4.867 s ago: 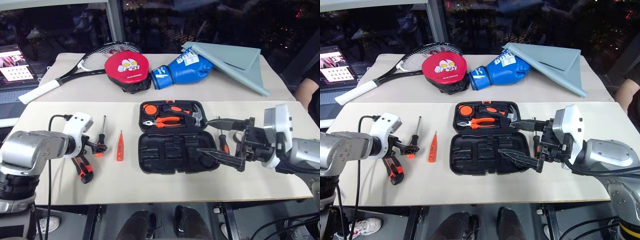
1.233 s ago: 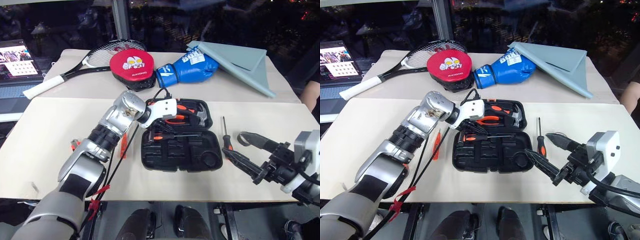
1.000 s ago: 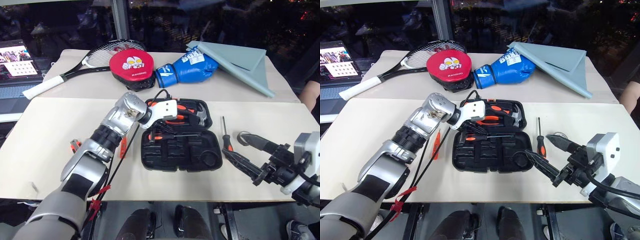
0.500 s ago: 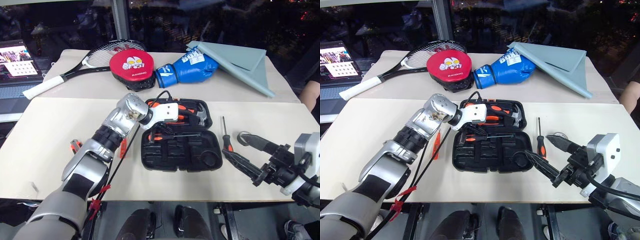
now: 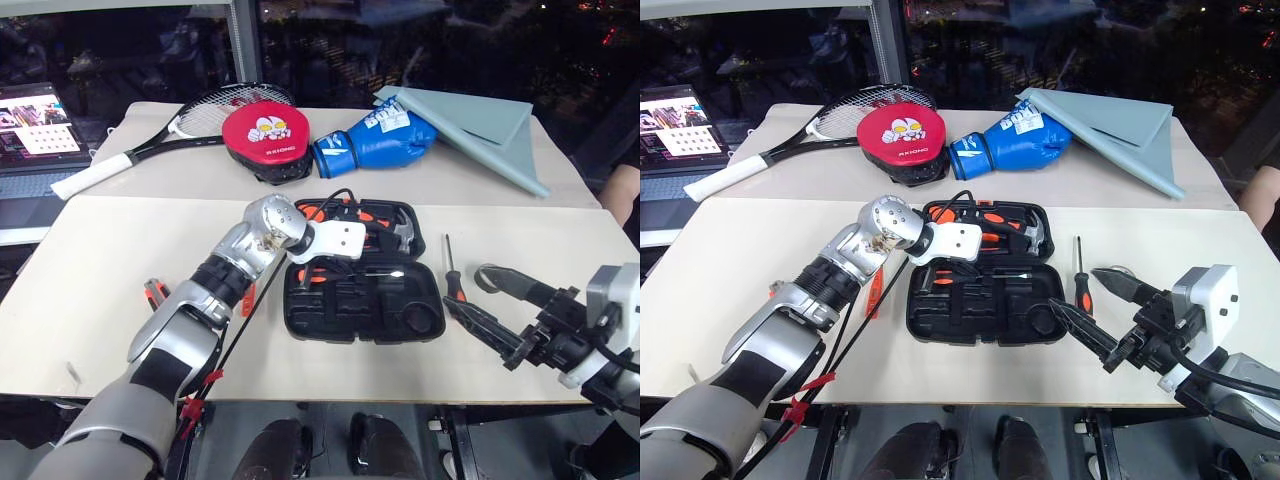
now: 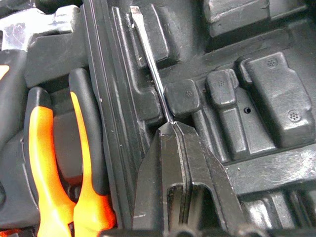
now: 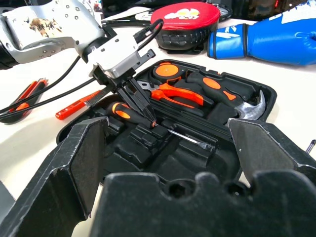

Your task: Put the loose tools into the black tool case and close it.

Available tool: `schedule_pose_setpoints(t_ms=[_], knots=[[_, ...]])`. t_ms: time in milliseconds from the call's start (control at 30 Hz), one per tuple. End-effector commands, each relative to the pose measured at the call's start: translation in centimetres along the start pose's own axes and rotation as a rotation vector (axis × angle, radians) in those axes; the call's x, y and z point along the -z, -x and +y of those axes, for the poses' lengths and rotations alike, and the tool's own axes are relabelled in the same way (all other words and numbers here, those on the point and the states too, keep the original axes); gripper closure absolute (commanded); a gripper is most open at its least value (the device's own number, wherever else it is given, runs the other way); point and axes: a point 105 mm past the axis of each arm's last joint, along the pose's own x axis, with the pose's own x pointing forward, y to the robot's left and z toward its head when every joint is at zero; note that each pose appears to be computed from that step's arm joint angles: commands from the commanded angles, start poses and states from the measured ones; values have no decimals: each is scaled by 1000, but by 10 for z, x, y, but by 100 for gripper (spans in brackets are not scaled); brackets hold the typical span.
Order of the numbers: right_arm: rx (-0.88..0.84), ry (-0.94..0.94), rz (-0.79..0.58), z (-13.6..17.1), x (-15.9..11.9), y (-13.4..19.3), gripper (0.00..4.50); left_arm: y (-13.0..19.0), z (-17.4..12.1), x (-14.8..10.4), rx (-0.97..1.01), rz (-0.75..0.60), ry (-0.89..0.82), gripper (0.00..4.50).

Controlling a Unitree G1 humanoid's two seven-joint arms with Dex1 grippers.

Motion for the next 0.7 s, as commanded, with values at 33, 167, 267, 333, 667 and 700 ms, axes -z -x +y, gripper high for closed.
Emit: schedule_pose_setpoints(t_ms=[33,167,267,333,667,700], knots=[[-12,49,-31,4,-11,7,0,-3,-10,-13,31,-17,-54,11],[-44,67,-55,7,-18,-15,0,-5,-17,-15,56,-17,-69,11],[-133,66,-69,20,-25,-42,0,-6,-20,-17,65,-6,-80,11],[-170,79,-75,26,-28,-53,0,-6,-22,-18,67,-1,-82,11],[-166,55,-6,42,-21,-156,0,-8,-24,-15,12,55,-132,11],[-151,52,4,42,-19,-161,0,-7,-24,-16,5,54,-135,11]])
